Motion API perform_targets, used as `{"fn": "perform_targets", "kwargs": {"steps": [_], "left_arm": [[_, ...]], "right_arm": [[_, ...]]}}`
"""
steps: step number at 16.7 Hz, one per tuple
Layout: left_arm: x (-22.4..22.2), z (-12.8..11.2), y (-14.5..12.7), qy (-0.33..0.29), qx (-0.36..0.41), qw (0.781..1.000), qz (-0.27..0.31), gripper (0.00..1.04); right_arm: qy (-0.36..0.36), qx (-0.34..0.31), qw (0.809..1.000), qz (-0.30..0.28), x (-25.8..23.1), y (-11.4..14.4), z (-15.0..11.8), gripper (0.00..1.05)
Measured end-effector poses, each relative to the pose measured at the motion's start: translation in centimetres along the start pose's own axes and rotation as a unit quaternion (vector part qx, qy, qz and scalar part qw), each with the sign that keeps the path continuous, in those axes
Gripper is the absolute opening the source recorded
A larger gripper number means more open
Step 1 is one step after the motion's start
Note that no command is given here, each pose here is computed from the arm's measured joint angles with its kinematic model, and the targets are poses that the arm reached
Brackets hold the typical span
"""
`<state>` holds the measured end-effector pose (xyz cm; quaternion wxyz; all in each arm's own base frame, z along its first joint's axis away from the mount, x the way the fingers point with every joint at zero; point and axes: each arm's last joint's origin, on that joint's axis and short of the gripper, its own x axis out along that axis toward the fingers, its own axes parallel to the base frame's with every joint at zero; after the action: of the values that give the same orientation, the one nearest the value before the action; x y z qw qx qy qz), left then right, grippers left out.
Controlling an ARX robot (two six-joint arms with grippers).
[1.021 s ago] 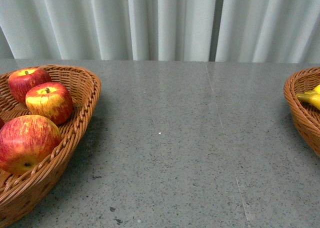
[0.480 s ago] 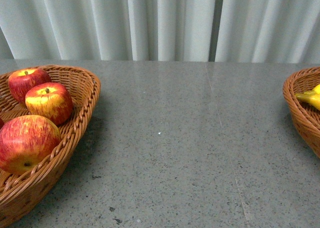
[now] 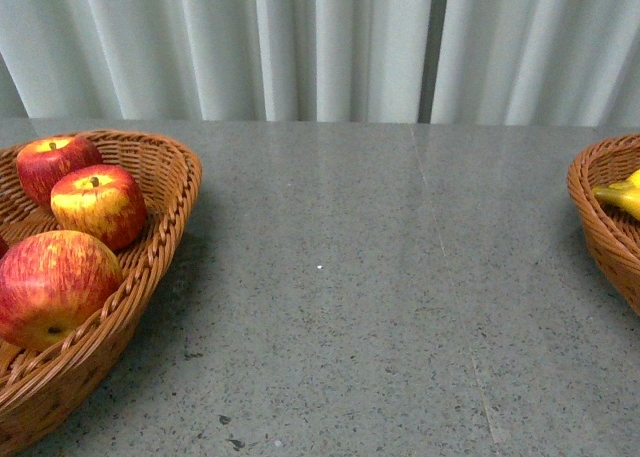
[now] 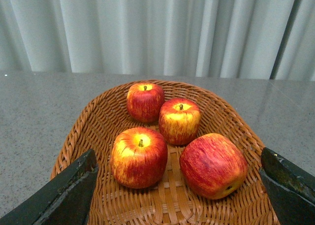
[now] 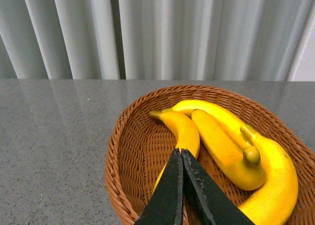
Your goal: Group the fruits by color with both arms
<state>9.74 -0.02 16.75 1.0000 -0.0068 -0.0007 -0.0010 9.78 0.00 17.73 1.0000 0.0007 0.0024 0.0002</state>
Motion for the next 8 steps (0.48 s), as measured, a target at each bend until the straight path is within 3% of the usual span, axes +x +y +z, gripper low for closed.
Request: {"fn": "perform_targets", "kwargs": {"steps": [8], "left_arm": [[0.0,0.0,0.0,0.000,0.000,1.000,0.000,0.98]], "right_arm": [[-0.004,0.000,1.000,0.000,-0.1,0.0,-1.0,0.02]]}}
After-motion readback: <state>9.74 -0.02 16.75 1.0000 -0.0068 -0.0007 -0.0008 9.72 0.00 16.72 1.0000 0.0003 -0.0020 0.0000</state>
